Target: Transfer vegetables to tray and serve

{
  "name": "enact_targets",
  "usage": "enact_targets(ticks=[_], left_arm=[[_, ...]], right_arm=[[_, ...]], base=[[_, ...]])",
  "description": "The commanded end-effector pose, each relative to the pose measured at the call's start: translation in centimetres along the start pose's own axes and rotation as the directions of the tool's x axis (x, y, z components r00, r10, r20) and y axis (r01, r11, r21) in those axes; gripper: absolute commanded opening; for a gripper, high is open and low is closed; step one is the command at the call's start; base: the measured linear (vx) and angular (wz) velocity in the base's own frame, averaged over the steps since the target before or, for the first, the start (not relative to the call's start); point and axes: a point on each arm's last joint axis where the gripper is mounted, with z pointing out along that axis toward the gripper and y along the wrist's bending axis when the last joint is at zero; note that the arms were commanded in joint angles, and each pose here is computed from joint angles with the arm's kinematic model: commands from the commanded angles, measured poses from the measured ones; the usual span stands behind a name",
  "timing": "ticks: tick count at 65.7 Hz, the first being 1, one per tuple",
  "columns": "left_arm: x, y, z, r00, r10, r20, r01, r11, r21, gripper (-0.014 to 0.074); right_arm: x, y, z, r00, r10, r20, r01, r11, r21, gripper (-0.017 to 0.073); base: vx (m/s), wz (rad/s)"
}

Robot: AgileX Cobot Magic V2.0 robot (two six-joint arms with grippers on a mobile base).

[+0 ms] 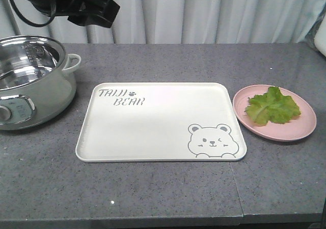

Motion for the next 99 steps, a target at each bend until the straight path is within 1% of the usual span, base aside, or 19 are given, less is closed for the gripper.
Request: enact_targets(ticks=[1,8,14,33,39,45,51,53,60,68,74,78,84,92,95,99], left_arm=[[-0.5,-0.1,-2.3,0.996,-0.006,0.085,0.006,1.0,0.0,0.0302],[-0.5,-0.1,-2.3,0.996,-0.006,0.085,0.006,1.0,0.0,0.0302],[-0.5,-0.1,-2.3,0.996,-0.006,0.085,0.006,1.0,0.0,0.0302],[-0.5,-0.1,-2.3,0.996,-0.006,0.085,0.006,1.0,0.0,0.0302],[-0.5,-0.1,-2.3,0.996,-0.006,0.085,0.006,1.0,0.0,0.0302],[-0.5,-0.1,-2.3,0.996,-0.006,0.085,0.006,1.0,0.0,0.0302],[-0.5,-0.1,-2.3,0.996,-0.006,0.085,0.006,1.0,0.0,0.0302],[-0.5,-0.1,-2.3,0.996,-0.006,0.085,0.006,1.0,0.0,0.0302],[-0.5,-0.1,-2.3,0.996,-0.006,0.085,0.006,1.0,0.0,0.0302],[-0.5,-0.1,-2.3,0.996,-0.006,0.085,0.006,1.0,0.0,0.0302],[-0.5,-0.1,-2.3,0.996,-0.006,0.085,0.006,1.0,0.0,0.0302],[-0.5,-0.1,-2.3,0.996,-0.006,0.085,0.006,1.0,0.0,0.0302],[-0.5,-0.1,-2.3,0.996,-0.006,0.085,0.006,1.0,0.0,0.0302],[-0.5,-0.1,-2.3,0.996,-0.006,0.085,0.006,1.0,0.0,0.0302],[-0.5,-0.1,-2.3,0.996,-0.006,0.085,0.006,1.0,0.0,0.0302],[-0.5,-0.1,-2.3,0.996,-0.006,0.085,0.006,1.0,0.0,0.0302]], right_arm=[[-1.7,2.9,-1.6,0.995,-0.078,0.062,0.078,0.997,-0.003,0.038],[-2.1,4.3,-2.3,0.991,-0.11,0.08,0.111,0.994,-0.007,0.038],[-2.2,4.9,-2.6,0.988,-0.125,0.086,0.126,0.992,-0.007,0.038],[-2.3,4.7,-2.6,0.988,-0.123,0.094,0.123,0.992,0.009,0.038],[-2.4,4.5,-2.6,0.987,-0.124,0.105,0.122,0.992,0.029,0.038],[-2.4,4.5,-2.6,0.984,-0.143,0.109,0.14,0.989,0.038,0.038],[-2.5,4.6,-2.7,0.983,-0.146,0.11,0.142,0.989,0.04,0.038],[-2.5,4.5,-2.7,0.981,-0.154,0.115,0.15,0.988,0.043,0.038],[-2.9,4.9,-2.7,0.969,-0.187,0.161,0.188,0.982,0.011,0.038],[-3.4,5.4,-2.9,0.959,-0.162,0.231,0.173,0.984,-0.029,0.038],[-3.4,5.4,-2.8,0.96,-0.164,0.228,0.175,0.984,-0.03,0.038],[-3.3,5.4,-2.8,0.96,-0.176,0.216,0.188,0.982,-0.033,0.038],[-3.2,5.7,-2.8,0.956,-0.2,0.213,0.217,0.975,-0.058,0.038],[-3.5,5.9,-2.9,0.944,-0.215,0.251,0.239,0.969,-0.068,0.038],[-3.7,6.0,-3.0,0.94,-0.205,0.271,0.233,0.969,-0.078,0.038],[-3.6,5.9,-2.9,0.941,-0.215,0.26,0.238,0.969,-0.06,0.038]], base=[[0.0,0.0],[0.0,0.0],[0.0,0.0],[0.0,0.0],[0.0,0.0],[0.0,0.0],[0.0,0.0],[0.0,0.0],[0.0,0.0],[0.0,0.0],[0.0,0.0],[0.0,0.0],[0.0,0.0],[0.0,0.0],[0.0,0.0],[0.0,0.0]])
